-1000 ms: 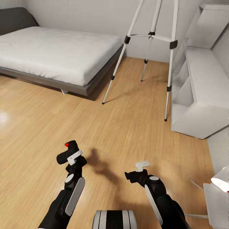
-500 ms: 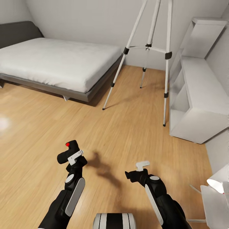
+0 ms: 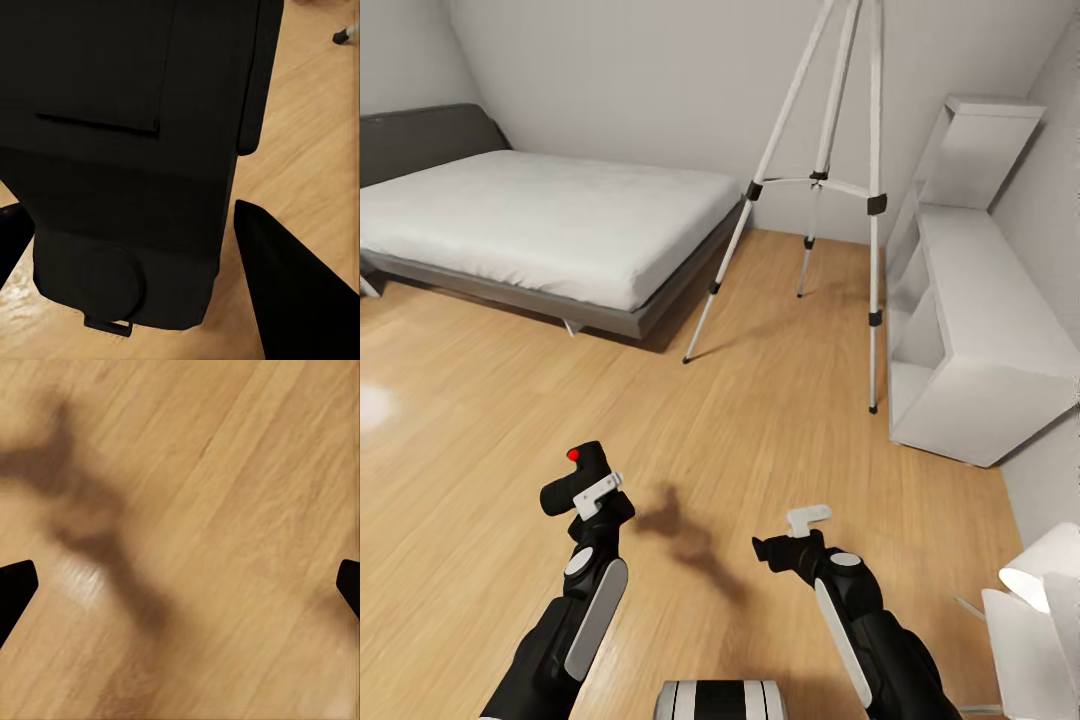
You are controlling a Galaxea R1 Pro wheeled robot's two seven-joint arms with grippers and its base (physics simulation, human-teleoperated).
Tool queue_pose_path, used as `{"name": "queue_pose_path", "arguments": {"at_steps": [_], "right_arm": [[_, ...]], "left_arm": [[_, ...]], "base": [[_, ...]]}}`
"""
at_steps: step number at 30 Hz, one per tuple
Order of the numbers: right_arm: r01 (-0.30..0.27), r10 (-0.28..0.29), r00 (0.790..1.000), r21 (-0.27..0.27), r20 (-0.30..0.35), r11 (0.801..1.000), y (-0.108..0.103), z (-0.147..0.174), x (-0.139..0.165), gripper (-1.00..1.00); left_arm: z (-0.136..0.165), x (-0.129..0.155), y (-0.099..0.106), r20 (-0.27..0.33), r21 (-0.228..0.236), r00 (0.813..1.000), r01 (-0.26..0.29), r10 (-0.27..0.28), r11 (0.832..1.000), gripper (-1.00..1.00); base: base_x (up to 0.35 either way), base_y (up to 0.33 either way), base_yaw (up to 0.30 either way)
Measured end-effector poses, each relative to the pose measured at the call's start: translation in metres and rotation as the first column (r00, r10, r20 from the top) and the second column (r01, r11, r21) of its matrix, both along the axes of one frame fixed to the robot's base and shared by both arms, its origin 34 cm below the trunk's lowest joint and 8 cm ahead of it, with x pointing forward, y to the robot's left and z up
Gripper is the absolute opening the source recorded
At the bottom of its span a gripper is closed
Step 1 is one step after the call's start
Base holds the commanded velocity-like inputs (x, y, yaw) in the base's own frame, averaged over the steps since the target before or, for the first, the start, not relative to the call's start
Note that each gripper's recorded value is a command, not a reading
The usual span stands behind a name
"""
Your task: Attach the digital camera to the camera tripod in the bedroom.
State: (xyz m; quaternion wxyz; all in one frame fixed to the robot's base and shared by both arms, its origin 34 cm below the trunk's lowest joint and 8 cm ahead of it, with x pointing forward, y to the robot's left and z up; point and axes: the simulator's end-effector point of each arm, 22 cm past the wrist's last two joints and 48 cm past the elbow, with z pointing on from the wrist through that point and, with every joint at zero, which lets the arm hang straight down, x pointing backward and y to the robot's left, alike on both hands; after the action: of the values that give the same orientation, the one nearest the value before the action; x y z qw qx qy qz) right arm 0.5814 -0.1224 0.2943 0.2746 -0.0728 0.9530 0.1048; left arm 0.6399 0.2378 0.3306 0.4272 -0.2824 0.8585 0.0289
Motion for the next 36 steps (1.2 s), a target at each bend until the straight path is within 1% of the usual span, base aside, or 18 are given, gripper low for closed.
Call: {"name": "queue_pose_path", "arguments": {"at_steps": [10, 16, 23, 36], "right_arm": [[-0.012, 0.012, 0.999, -0.005, 0.044, 1.0, 0.001, 0.022, 0.008, 1.0], [-0.009, 0.009, 0.998, -0.009, 0.07, 1.0, -0.001, 0.035, 0.012, 1.0], [-0.015, 0.014, 0.995, 0.001, 0.095, 1.0, 0.002, 0.05, 0.016, 1.0], [-0.021, 0.021, 0.99, 0.001, 0.139, 1.0, 0.003, 0.078, 0.021, 1.0]], "left_arm": [[0.022, 0.005, 0.0, 0.034, -0.001, 0.999, 0.0, 0.0, 1.0, -1.0], [0.035, 0.008, -0.001, 0.055, -0.001, 0.998, 0.0, 0.0, 1.0, -1.0], [0.052, 0.011, -0.001, 0.083, -0.001, 0.997, 0.001, -0.001, 1.0, -1.0], [0.083, 0.017, -0.001, 0.135, -0.001, 0.991, 0.001, -0.001, 1.0, -1.0]], "base": [[0.0, 0.0, 0.0], [0.0, 0.0, 0.0], [0.0, 0.0, 0.0], [0.0, 0.0, 0.0]]}}
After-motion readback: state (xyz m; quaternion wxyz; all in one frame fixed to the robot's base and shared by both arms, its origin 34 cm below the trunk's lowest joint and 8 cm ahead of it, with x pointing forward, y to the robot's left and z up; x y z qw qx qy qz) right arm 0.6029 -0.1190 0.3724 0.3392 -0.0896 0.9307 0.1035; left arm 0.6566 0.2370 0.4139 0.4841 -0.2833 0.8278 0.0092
